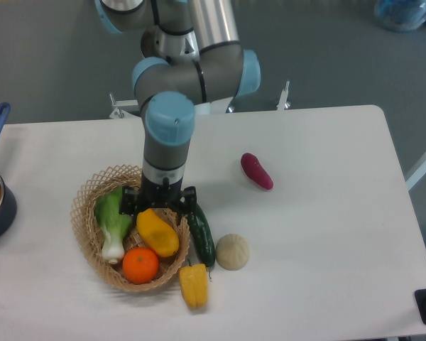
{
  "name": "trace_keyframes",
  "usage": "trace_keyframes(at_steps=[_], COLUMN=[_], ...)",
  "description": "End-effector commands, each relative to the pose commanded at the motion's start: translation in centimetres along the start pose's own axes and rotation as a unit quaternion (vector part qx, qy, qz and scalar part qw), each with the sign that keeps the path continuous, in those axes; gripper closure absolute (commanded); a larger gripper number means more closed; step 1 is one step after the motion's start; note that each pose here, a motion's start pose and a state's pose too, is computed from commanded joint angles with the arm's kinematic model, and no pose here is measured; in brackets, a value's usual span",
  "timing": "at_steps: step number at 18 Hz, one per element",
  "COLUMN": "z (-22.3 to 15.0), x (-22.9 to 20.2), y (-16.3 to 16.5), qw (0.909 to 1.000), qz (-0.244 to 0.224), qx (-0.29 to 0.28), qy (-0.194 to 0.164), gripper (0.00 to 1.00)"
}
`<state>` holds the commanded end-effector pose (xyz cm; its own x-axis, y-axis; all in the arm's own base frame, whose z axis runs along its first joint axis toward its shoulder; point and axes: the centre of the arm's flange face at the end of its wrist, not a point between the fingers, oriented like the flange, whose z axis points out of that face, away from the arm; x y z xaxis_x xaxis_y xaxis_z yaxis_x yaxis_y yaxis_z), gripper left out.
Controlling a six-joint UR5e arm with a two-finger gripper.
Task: Pick up the mango from the basket
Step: 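Lower the gripper onto the yellow mango inside the basket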
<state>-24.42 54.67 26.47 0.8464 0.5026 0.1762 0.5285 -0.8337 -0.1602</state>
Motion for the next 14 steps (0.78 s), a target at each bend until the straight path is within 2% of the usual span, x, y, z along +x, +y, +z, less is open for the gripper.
trace_keyframes(at_steps=[4,6,14], z=[2.5,2.8,4.5], x=[0.3,0.4,1.0], y=[0.3,0.1,0.3], qw=[0.9986,0.9984,0.9982], qz=[-0.008,-0.021,-0.015], qx=[-0.025,-0.024,-0.032], qy=[-0.045,-0.047,-0.048], gripper=[0.00,0.00,0.00])
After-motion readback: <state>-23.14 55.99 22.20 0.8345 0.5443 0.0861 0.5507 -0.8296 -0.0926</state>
